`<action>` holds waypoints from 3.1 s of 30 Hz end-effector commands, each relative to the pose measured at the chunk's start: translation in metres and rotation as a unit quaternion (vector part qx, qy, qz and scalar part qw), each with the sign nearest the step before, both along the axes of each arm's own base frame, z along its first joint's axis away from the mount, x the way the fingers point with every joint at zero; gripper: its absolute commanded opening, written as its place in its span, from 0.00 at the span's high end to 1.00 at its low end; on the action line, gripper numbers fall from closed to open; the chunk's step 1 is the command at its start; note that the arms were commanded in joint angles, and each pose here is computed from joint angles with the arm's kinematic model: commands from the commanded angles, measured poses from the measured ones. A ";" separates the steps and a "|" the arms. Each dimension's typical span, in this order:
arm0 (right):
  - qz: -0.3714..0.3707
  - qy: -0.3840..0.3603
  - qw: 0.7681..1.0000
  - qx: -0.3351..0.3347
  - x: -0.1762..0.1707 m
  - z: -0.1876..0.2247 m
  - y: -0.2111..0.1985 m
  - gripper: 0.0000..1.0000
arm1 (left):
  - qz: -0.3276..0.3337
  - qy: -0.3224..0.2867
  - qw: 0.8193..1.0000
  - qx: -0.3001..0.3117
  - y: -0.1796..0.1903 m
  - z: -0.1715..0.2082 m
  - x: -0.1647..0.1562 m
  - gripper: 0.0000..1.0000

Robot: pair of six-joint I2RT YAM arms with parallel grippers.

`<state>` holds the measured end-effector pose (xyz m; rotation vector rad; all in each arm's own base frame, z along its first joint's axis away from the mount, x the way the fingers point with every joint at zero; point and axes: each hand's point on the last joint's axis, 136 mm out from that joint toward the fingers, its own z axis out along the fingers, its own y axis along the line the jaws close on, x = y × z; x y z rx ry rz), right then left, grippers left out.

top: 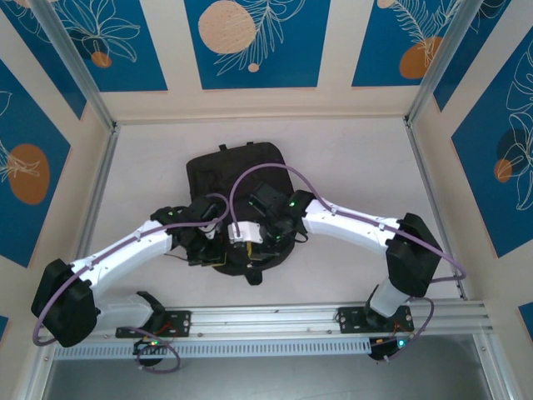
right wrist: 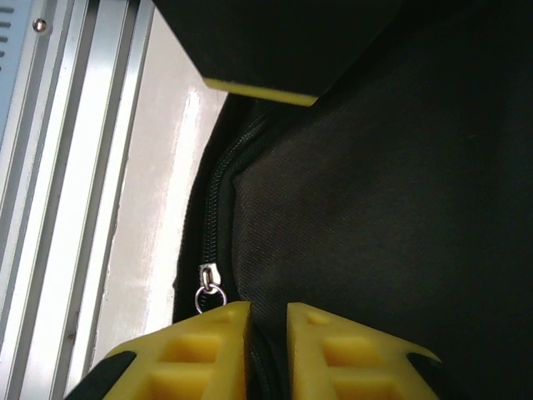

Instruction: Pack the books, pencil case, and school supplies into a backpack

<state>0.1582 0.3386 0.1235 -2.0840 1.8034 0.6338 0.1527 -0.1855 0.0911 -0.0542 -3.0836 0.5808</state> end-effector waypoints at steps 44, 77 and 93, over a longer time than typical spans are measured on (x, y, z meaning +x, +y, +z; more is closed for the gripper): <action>-0.009 0.026 1.000 -0.002 0.000 -0.002 0.000 0.76 | -0.024 0.005 1.000 0.004 0.001 0.001 -0.009 0.95; 0.008 -0.019 0.998 -0.053 -0.017 -0.052 -0.014 0.65 | -0.025 0.007 1.000 -0.008 -0.003 0.001 -0.010 0.96; 0.022 -0.052 0.995 -0.081 -0.015 -0.041 -0.029 1.00 | -0.015 -0.014 1.000 0.019 0.008 0.006 -0.002 1.00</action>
